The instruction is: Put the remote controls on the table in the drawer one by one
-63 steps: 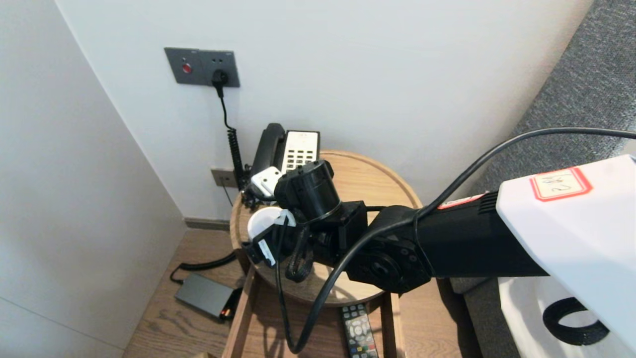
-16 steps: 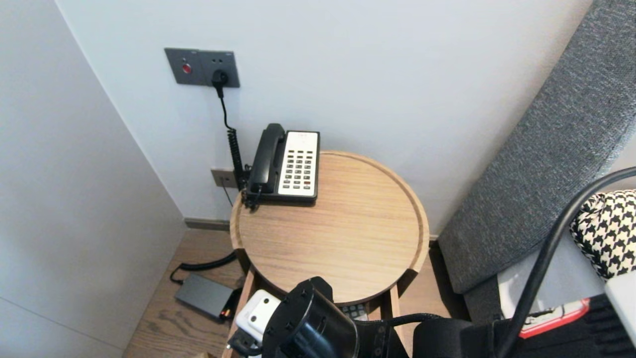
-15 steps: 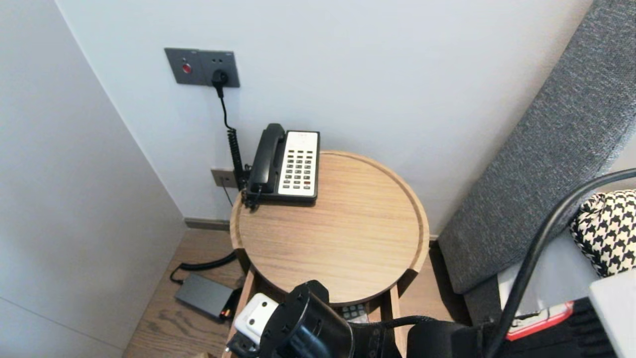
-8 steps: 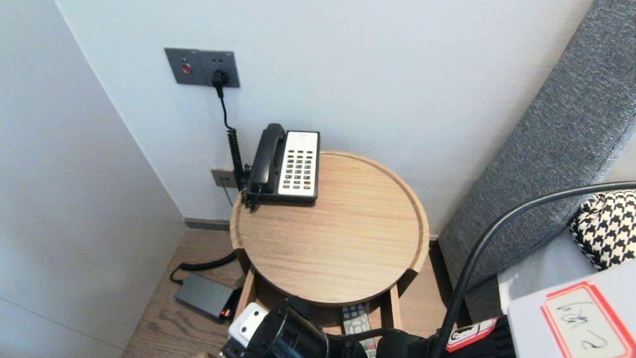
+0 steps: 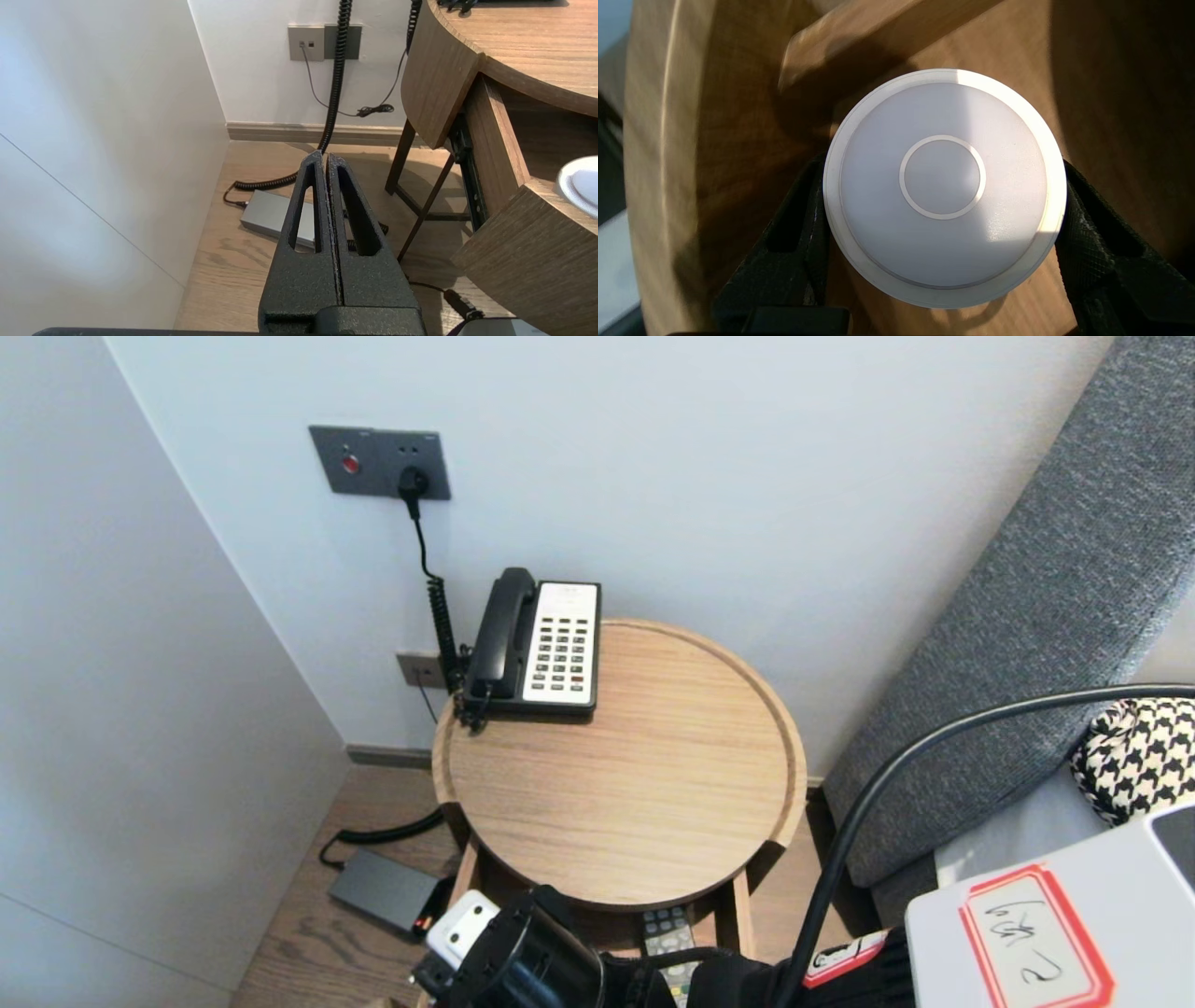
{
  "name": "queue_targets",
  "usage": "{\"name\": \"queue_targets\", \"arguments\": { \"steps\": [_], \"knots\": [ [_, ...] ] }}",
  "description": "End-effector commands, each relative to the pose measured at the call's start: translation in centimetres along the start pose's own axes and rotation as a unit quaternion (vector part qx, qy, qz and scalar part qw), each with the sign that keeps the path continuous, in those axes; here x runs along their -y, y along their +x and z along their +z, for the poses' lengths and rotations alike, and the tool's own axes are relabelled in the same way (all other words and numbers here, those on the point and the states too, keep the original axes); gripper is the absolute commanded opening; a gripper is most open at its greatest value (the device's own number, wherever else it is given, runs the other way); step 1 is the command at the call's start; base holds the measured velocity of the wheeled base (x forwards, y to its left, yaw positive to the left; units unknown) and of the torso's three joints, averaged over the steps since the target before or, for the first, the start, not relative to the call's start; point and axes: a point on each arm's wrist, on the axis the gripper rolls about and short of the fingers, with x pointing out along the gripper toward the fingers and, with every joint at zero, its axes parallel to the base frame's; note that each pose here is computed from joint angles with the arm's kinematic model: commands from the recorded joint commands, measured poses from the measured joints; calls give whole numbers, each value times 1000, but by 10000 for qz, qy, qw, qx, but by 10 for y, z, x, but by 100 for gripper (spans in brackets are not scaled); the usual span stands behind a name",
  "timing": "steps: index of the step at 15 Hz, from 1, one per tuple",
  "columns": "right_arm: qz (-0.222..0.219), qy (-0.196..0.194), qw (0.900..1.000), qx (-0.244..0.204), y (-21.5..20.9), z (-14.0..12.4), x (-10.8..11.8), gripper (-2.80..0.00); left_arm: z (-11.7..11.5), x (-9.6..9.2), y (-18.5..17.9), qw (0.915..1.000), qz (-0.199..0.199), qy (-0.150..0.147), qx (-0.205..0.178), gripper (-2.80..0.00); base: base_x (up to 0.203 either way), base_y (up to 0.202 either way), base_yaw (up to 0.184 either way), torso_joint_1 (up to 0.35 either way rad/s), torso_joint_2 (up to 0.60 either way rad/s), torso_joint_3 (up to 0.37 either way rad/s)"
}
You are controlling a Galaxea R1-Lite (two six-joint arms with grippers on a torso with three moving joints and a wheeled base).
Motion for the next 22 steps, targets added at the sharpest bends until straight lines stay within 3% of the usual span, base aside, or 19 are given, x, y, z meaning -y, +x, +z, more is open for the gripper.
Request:
{"name": "queue_targets", "arguments": {
  "steps": [1, 8, 14, 22],
  "knots": [
    [-35, 9, 10000, 58, 1, -1, 0, -280, -3, 0, 1, 10000, -2, 1, -58, -280, 0, 0, 0, 0, 0, 0],
    [-106, 32, 9999, 55, 15, -18, -1, -280, -3, 0, 1, 10000, -5, 1, -57, -280, 0, 0, 0, 0, 0, 0],
    [-214, 367, 9988, 243, 20, -41, 2, -280, -3, 0, 1, 10000, -9, 1, -57, -280, 0, 0, 0, 0, 0, 0],
    [-244, 434, 9983, 300, 13, -40, 7, -280, -3, 0, 1, 10000, -2, 1, -58, -280, 0, 0, 0, 0, 0, 0]
  ]
}}
